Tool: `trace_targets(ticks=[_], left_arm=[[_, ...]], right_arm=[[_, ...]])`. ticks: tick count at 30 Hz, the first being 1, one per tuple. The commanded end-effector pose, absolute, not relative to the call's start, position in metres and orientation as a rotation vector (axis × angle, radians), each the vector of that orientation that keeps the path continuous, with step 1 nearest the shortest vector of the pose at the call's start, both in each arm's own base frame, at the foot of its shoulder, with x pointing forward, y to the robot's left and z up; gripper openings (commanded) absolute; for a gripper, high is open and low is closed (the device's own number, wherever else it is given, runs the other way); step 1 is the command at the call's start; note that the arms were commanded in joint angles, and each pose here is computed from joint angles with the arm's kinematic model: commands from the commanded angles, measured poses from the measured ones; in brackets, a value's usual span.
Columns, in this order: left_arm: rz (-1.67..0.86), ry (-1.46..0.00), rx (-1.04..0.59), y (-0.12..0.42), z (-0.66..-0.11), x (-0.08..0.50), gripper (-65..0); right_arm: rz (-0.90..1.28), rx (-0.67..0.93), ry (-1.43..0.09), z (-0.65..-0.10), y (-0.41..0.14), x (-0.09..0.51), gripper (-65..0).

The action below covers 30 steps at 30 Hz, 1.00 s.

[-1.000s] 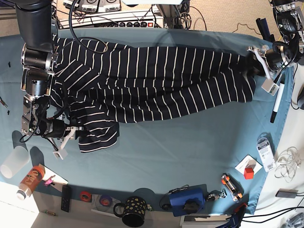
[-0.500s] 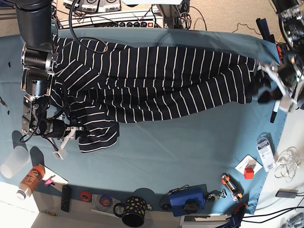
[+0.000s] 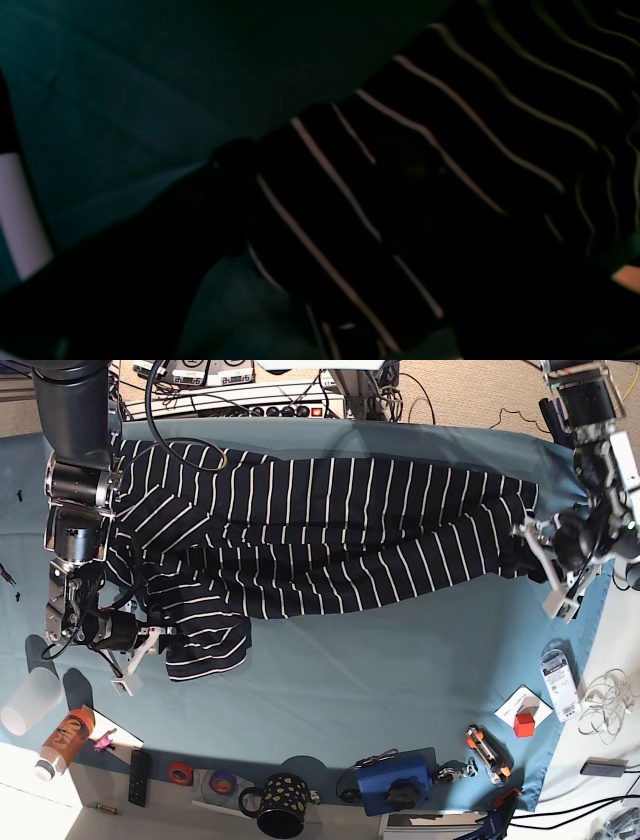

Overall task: Layout the t-shirt on the table in an organized manner, then fold the t-shirt properly
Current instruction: 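Grasp the shirt edge with the left gripper near its corner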

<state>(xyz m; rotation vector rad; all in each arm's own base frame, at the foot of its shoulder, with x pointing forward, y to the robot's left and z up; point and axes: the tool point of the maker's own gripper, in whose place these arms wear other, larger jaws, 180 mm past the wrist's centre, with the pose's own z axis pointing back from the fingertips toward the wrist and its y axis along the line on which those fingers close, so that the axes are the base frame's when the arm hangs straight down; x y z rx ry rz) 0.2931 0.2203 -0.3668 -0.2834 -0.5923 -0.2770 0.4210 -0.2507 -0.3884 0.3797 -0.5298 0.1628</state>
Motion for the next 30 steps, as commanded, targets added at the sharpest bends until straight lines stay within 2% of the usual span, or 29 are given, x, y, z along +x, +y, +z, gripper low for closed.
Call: trace_targets(ticks=[1,4,5,7,12,19,30], left_arm=[[-0.278,-0.633,-0.259,0.227,-0.354,0.303,-27.5],[-0.258,-0.616,-0.248,0.23,-0.357,0.302,-28.6],[-0.26,-0.606,-0.242,0.231,-0.358,0.3,-31.1],[-0.263,-0.588,-0.236,0.232,-0.36,0.298,-38.9],[-0.264,-0.571,-0.235,0.232,-0.363,0.294,-64.8],[-0.25,-0.585,-0.231,0.233,-0.358,0.299,-65.0],[-0.257,-0.933,-0.184,0.235,-0.282,0.372,-65.0]], right_arm=[[0.168,0.347,-0.524,-0.381,-0.26,0.424,-45.6],[0.168,0.347,-0.525,-0.381,-0.26,0.424,-45.6],[0.168,0.347,-0.525,-0.381,-0.26,0.424,-45.6],[0.167,0.347,-0.525,-0.381,-0.26,0.424,-45.6],[0.168,0.347,-0.525,-0.381,-0.26,0.424,-45.6],[0.167,0.347,-0.529,-0.381,-0.26,0.425,-45.6],[0.15,0.357,-0.632,-0.37,-0.259,0.441,-45.6]])
